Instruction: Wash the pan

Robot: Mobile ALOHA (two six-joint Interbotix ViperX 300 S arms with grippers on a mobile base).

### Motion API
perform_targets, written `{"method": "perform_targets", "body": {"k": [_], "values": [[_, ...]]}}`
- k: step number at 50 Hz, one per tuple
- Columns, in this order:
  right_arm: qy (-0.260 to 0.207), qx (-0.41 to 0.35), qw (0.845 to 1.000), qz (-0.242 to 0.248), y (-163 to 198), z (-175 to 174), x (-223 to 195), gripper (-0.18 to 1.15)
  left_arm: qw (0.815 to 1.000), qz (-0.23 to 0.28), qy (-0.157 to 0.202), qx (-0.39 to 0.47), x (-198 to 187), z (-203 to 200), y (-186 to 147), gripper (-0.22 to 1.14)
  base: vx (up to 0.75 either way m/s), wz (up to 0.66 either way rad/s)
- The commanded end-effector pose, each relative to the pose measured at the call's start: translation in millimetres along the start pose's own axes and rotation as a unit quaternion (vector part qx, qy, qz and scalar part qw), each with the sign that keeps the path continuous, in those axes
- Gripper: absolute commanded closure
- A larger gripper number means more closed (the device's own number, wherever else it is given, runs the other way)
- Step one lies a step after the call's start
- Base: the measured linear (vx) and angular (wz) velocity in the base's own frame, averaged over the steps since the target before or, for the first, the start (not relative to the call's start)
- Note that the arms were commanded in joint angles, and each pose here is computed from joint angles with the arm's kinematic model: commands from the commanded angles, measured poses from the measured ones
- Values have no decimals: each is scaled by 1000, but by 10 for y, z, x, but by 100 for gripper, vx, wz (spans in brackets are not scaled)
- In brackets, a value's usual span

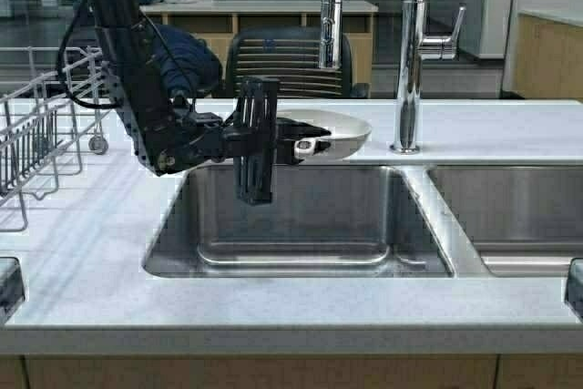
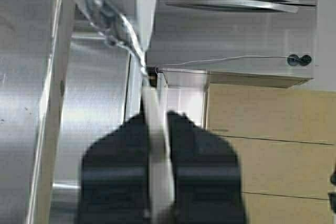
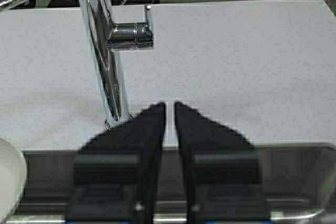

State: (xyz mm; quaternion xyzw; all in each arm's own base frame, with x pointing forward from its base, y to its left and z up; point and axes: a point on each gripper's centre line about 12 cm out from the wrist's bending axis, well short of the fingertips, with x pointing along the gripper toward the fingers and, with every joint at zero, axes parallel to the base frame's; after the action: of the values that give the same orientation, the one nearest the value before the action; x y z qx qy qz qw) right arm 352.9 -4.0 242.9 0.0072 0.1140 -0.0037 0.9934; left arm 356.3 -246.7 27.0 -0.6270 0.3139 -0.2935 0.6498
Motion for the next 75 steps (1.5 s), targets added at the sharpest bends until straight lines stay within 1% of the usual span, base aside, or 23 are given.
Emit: {"method": "perform_targets", "body": {"k": [1, 5, 11, 16, 31, 45, 54, 75], "values": [[17, -11, 1000, 12, 29, 101, 561, -11, 999, -36, 1, 13, 74, 21, -244, 90, 0, 0], [22, -9, 1000, 15, 35, 124, 802, -4, 999, -37, 1, 13, 72, 27, -245, 90, 0, 0], [19, -17, 1000, 18, 41, 170, 1094, -5, 999, -35, 1, 12, 71, 27, -237, 90, 0, 0], [27, -23, 999, 16, 36, 189, 1288, -5, 999, -35, 1, 12, 73, 27, -228, 90, 0, 0], [43, -30, 999, 9, 16, 276, 1757, -5, 999, -35, 1, 13, 82, 30, -218, 90, 0, 0], [61, -31, 998, 4, 1, 221, 2026, -5, 999, -37, 1, 14, 96, 36, -218, 90, 0, 0], [63, -34, 997, 2, 1, 255, 2182, -5, 999, -39, 1, 14, 107, 39, -228, 90, 0, 0], [94, -36, 995, -8, -26, 178, 2500, -5, 999, -39, 1, 15, 111, 41, -229, 90, 0, 0]]}}
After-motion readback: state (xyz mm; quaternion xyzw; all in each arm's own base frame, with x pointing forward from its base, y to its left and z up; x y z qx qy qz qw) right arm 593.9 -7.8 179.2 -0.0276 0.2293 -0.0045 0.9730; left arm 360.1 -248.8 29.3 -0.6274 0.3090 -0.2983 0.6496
